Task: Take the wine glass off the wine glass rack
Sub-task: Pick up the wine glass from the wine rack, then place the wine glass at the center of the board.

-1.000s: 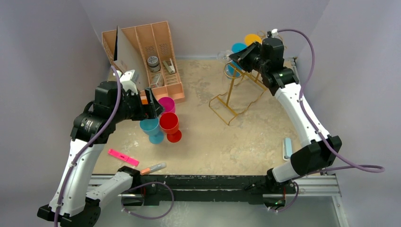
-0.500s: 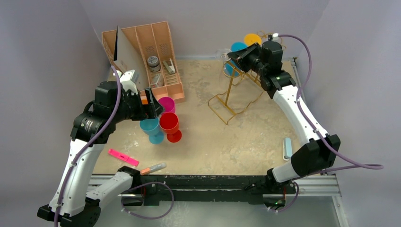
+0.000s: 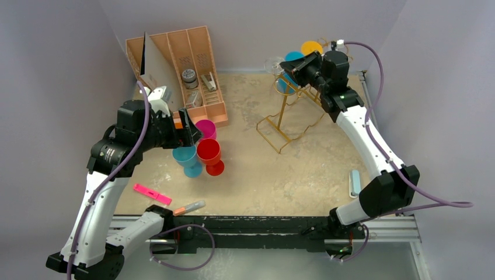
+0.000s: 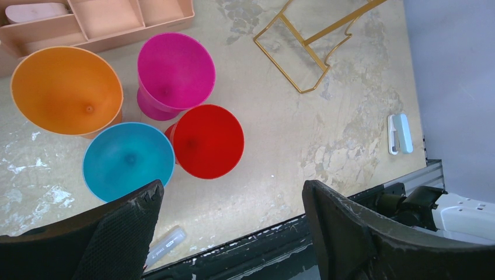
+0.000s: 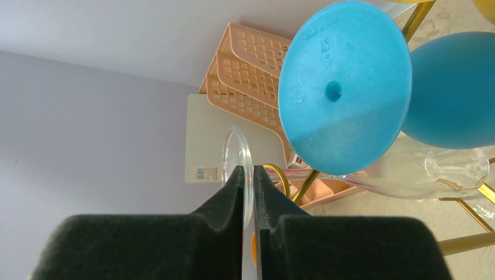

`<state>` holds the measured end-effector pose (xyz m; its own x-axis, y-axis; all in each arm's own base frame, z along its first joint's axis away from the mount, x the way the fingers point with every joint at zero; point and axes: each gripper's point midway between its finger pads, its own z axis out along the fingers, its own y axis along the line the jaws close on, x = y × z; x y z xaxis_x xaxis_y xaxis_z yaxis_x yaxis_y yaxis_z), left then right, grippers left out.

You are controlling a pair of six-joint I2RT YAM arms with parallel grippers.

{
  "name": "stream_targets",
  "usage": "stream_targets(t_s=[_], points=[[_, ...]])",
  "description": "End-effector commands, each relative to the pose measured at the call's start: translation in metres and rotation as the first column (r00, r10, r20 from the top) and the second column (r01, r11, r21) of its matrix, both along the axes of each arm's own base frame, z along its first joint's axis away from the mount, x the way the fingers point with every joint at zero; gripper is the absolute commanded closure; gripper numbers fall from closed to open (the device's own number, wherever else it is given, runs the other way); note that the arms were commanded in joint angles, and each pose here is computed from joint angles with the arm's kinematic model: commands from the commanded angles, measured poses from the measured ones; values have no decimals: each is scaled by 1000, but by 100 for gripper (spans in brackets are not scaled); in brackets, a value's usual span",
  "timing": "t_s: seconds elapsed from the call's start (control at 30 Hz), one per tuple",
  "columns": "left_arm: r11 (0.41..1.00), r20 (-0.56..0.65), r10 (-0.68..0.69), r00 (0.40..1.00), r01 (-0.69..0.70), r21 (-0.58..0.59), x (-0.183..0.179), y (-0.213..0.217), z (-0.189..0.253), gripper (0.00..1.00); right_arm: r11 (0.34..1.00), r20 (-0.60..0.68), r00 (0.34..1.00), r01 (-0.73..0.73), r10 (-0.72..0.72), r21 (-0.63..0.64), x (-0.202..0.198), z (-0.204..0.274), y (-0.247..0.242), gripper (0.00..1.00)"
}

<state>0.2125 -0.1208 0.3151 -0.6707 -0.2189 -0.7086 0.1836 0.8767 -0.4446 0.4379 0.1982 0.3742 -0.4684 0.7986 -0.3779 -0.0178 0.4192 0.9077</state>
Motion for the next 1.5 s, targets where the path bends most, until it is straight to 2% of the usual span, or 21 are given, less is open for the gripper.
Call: stream_targets(t_s=[0.0,0.4,0.87,1.17,1.47], points=[[1000,36,-1,999,2,-16,3,-1,8,13,999,116,993,-7,3,37,3,37,0,100],[1000,41,0,999,1,-18,1,-1,10,13,998,154,987,-53,50,15,9,48,9,100],[1000,51,-3,999,4,-24,2,-1,14,13,977,214,954,-212,209,-9,-12,70,28,100],[998,82,16,996,-12,-55,3,-2,25,13,915,278,876,-403,394,-26,-36,89,52,100],[996,124,22,992,-11,-93,3,-4,39,13,847,316,794,-528,519,-63,-61,102,68,100]])
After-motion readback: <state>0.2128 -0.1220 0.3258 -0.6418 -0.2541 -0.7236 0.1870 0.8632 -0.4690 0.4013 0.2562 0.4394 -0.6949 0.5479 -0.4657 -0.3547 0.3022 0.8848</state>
